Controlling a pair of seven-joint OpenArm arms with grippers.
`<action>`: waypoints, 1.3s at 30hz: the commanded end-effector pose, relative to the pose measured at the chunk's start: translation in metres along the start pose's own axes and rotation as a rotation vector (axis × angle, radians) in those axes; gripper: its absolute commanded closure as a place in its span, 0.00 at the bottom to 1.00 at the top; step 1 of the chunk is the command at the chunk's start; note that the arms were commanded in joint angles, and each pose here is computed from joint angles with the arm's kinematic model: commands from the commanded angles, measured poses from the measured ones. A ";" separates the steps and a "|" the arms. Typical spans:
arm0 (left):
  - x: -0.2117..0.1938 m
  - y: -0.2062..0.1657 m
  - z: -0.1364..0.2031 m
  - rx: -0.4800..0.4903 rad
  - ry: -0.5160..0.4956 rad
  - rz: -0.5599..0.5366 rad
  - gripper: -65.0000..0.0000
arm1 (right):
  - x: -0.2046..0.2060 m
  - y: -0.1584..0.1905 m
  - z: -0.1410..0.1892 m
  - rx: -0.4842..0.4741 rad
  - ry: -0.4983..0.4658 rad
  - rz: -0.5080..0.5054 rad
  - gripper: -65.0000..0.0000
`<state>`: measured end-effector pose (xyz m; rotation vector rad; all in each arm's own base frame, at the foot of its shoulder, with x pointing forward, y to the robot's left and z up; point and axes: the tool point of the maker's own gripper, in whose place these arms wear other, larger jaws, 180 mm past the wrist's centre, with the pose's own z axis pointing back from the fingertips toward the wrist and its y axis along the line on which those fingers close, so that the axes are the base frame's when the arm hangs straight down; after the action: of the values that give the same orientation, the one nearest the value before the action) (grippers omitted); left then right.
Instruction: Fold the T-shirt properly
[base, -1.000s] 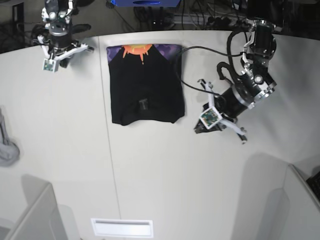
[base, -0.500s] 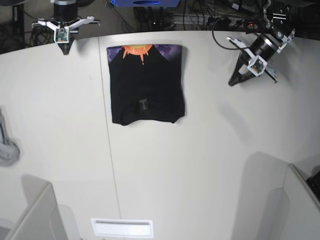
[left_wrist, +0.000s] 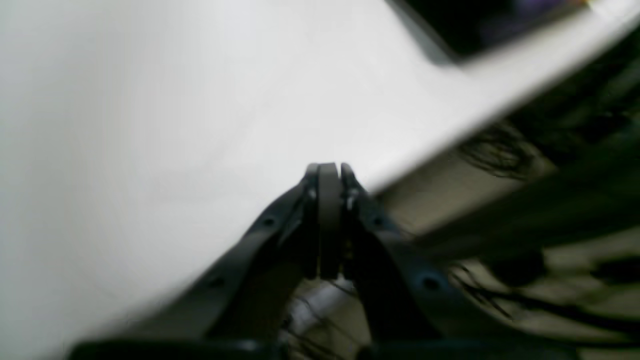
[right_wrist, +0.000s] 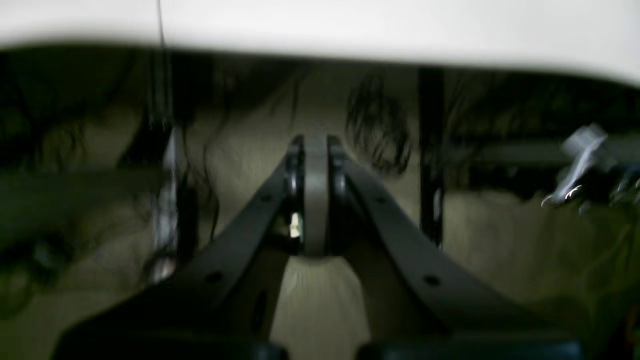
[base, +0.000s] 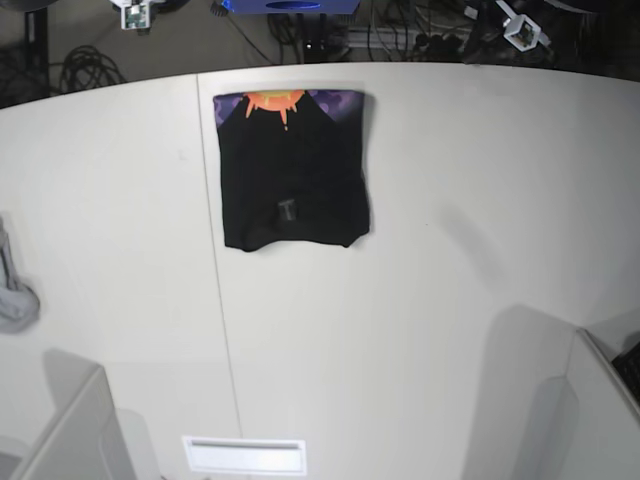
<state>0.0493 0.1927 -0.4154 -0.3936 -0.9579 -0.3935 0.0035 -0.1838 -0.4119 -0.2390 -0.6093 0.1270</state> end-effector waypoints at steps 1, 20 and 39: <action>-0.007 -0.005 0.007 -0.013 0.008 0.031 1.00 | -0.016 0.007 0.003 0.024 0.040 0.016 1.00; -0.191 -0.061 0.019 0.078 0.376 0.468 1.00 | -0.166 0.048 -0.074 0.148 0.388 0.294 1.00; -0.225 -0.055 -0.057 0.118 0.600 0.557 1.00 | -0.187 0.129 -0.127 0.529 0.705 -0.073 1.00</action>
<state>-0.0544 0.1462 -0.6280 -0.3858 -0.2522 0.0599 -0.0825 -0.1211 -0.6494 0.2408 0.1351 0.1233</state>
